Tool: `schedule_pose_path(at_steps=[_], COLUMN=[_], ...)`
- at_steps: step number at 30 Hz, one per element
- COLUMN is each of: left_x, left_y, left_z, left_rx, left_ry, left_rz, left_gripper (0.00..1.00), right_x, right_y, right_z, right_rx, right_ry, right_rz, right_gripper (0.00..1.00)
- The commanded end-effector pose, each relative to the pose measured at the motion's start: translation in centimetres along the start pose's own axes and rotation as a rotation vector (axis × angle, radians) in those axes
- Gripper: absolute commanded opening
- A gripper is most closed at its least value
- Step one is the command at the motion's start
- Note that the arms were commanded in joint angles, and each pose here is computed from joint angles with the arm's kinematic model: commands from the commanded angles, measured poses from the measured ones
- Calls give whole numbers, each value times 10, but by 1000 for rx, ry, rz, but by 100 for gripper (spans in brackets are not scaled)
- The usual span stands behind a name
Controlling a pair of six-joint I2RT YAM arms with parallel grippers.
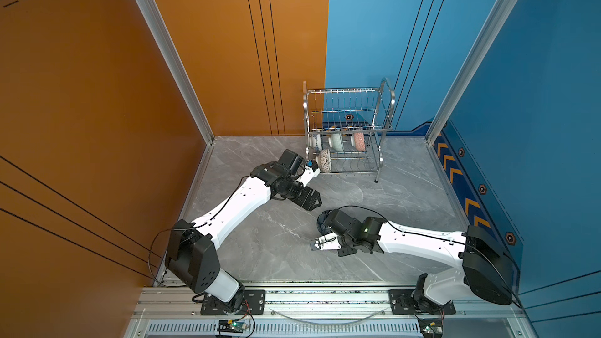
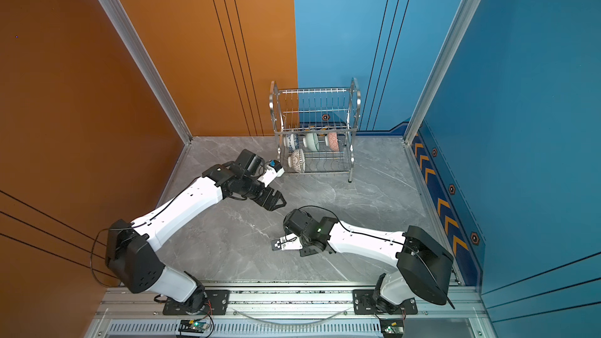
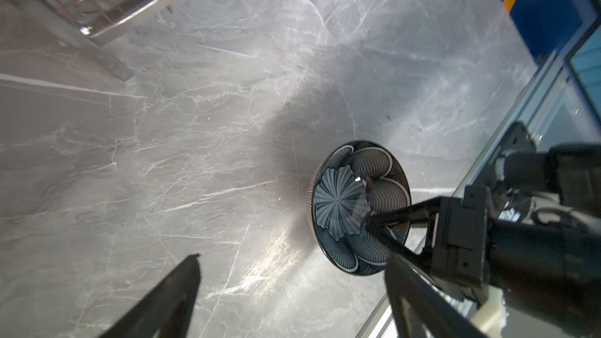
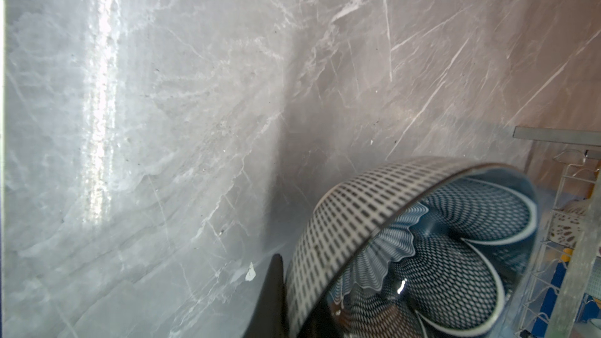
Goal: Load bowls into a dish rack
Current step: Place the bowl in the dish rack.
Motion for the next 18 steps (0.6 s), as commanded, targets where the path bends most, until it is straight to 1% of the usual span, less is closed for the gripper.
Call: schedule_pose_path(at_steps=[1,2,6,11,18], left_x=[5,7,10,8,3], left_y=[8,10,13,13,12], left_z=[-16,-19,-26,-24,-21], left_rx=[-103,-122,-162,-162,-183], left_ry=[-7,-11,-39,-62,-50], left_rz=[-21,-27,-51,-51,-59], left_gripper=[100,98,98,98,98], right_x=[-7,-7,-7,-6,-10], right_y=[0,0,-3,-6,-10], right_z=[-12,-12,-13,-15,-25], right_rx=[-42,-43,-41,-45,-108], right_ry=[-61,-65,-66,-74,-73], right_rz=[47,48,63,83,148], right_gripper=[0,0,0,0,0])
Point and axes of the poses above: each gripper's point midway between its finger pads, its own z axis out along the fingers, its own x axis along the line the jaws close on, y = z × x, the point moved 7 cm from there along -z, back along the fingers, and after that the axes turned 11 degrees about -z, right-handed, at the moved point
